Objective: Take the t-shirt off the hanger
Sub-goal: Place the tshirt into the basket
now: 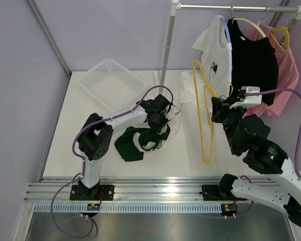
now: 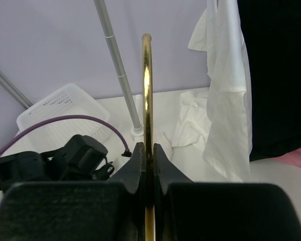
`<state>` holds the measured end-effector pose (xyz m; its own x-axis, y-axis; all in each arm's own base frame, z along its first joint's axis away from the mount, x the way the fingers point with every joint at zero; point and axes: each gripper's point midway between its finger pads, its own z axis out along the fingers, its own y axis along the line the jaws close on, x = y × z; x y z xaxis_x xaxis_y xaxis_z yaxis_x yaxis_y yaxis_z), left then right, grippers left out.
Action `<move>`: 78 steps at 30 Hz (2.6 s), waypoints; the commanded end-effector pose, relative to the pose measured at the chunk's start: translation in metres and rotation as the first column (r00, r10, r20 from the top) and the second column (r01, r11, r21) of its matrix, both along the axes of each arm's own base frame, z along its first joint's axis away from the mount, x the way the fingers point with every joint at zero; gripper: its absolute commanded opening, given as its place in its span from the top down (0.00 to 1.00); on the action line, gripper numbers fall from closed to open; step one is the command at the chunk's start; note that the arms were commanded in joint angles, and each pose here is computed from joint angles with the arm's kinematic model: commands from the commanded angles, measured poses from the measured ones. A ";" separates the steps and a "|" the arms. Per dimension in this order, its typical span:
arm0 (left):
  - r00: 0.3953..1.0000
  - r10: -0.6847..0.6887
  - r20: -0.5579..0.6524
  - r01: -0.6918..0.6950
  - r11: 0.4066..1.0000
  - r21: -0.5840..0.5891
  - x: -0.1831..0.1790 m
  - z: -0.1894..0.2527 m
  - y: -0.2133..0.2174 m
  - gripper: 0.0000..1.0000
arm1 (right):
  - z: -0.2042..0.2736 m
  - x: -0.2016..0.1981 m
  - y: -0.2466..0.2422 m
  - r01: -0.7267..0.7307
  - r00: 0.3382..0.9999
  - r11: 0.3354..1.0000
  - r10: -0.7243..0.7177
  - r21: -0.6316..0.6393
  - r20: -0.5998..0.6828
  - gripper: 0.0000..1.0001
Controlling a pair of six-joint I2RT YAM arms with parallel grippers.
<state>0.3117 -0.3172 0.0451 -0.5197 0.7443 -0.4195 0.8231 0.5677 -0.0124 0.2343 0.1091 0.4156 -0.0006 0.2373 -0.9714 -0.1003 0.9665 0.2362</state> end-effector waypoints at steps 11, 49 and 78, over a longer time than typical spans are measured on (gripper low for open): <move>0.950 0.215 0.227 -0.033 0.790 -0.612 0.010 0.259 0.051 1.00 | 0.013 0.006 0.007 0.003 0.999 0.999 -0.004 0.039 0.037 1.00; 0.257 0.883 0.392 -0.422 0.468 -0.777 0.232 0.370 0.272 1.00 | 0.012 0.027 0.039 -0.015 1.000 1.000 0.015 0.006 0.021 1.00; 0.334 0.753 0.568 -0.761 0.570 -0.309 0.324 0.138 0.350 0.96 | 0.013 0.022 0.032 -0.012 1.000 1.000 0.012 0.019 0.027 1.00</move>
